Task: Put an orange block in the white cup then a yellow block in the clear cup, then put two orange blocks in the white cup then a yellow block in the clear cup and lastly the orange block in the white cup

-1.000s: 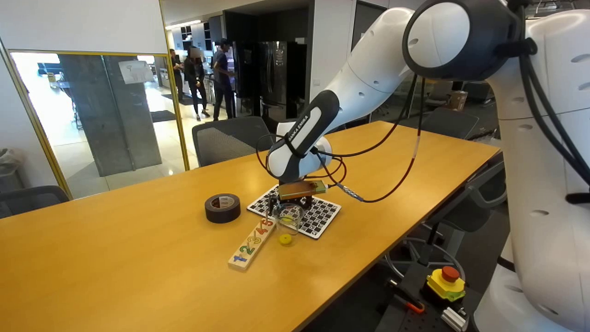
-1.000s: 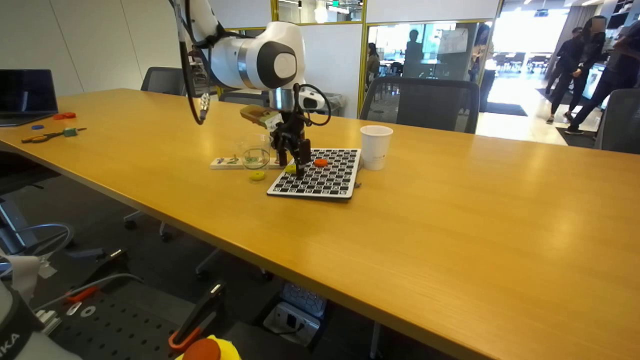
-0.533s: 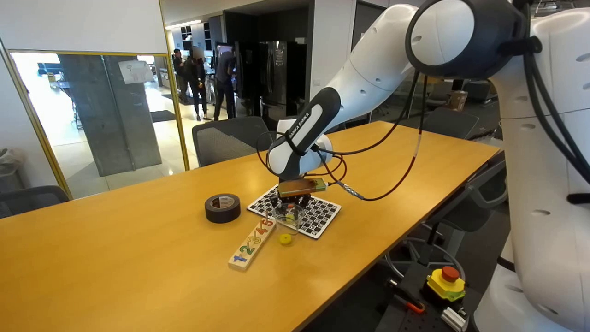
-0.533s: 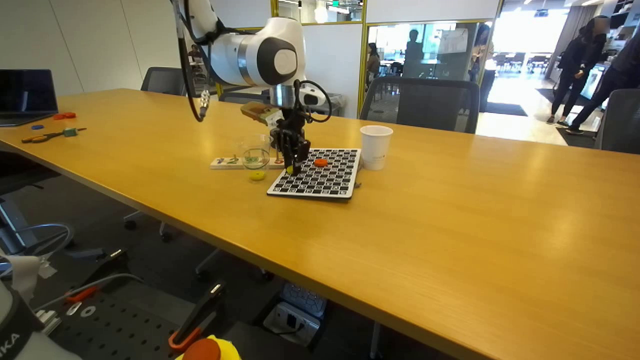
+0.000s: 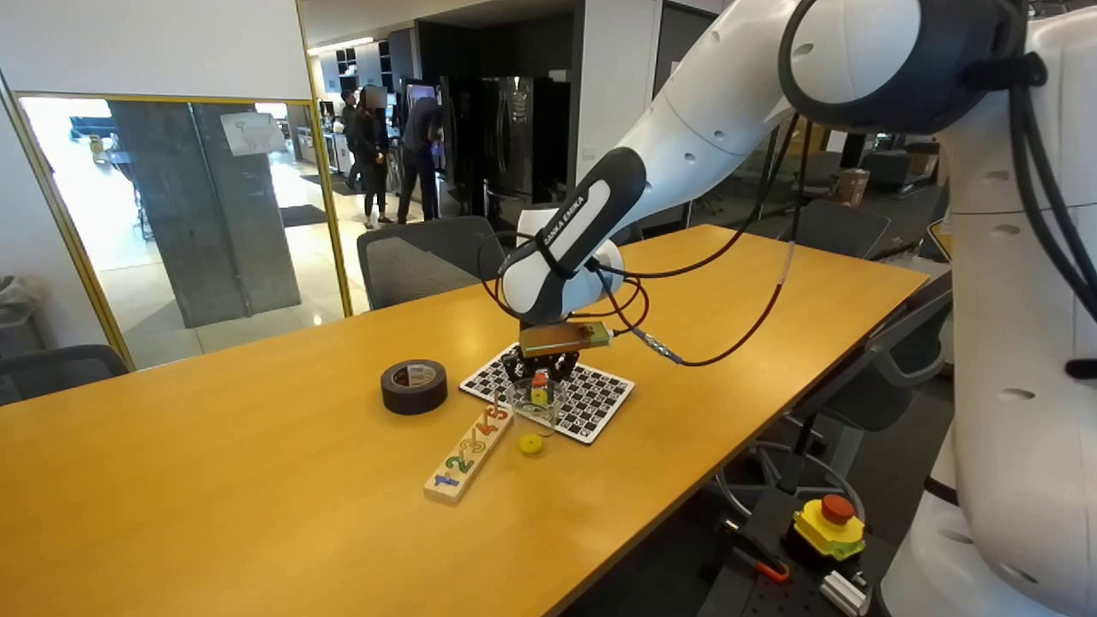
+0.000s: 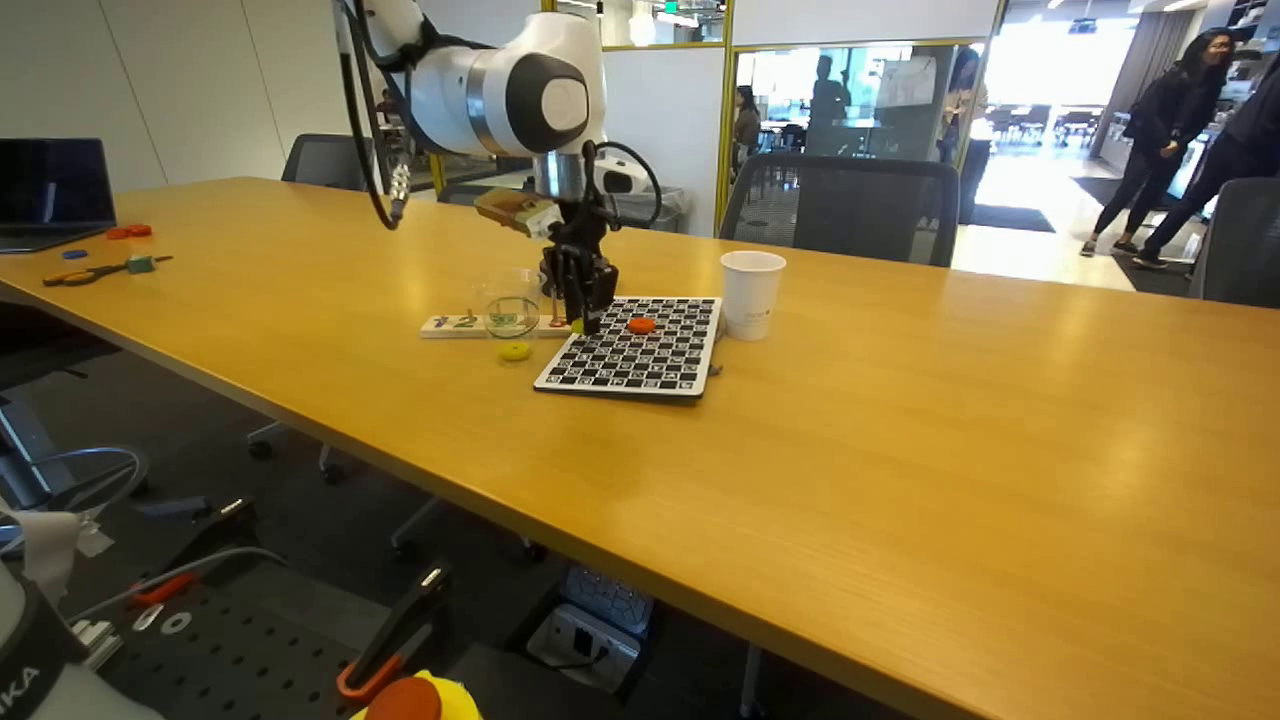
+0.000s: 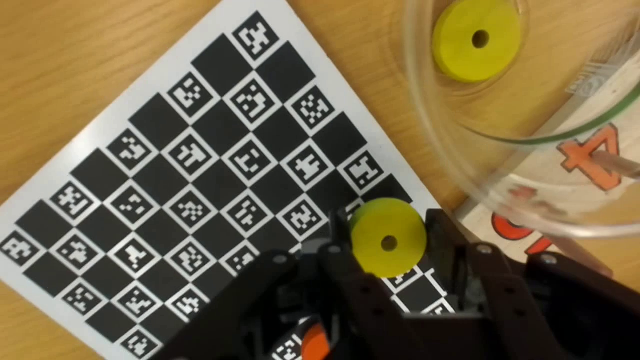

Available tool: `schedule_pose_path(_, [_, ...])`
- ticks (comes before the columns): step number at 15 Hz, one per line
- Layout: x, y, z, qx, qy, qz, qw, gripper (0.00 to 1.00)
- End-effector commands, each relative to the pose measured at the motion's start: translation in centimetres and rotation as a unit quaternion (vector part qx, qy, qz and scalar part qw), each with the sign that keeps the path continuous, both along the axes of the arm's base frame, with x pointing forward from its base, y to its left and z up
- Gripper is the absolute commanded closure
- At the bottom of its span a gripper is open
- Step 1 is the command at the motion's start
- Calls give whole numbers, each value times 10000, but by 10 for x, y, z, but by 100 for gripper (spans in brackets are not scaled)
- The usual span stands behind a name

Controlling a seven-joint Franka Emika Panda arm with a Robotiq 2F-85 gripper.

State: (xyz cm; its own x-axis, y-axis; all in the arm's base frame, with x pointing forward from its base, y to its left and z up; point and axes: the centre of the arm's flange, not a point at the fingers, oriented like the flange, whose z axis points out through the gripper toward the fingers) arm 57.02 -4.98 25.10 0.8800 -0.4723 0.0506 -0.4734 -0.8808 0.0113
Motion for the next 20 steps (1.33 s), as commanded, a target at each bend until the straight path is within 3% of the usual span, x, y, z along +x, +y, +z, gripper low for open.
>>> schedule_pose_path(1, [-38,12,61,-144,-250,81,9996,79])
schedule_pose_path(6, [-64,34,107,-374,-495,202,9979,79])
schedule_pose_path(10, [-73,58,123,-396,-620,324,9968,79])
schedule_pose_path(20, [-70,77,107,-53,-182,590,9981,79])
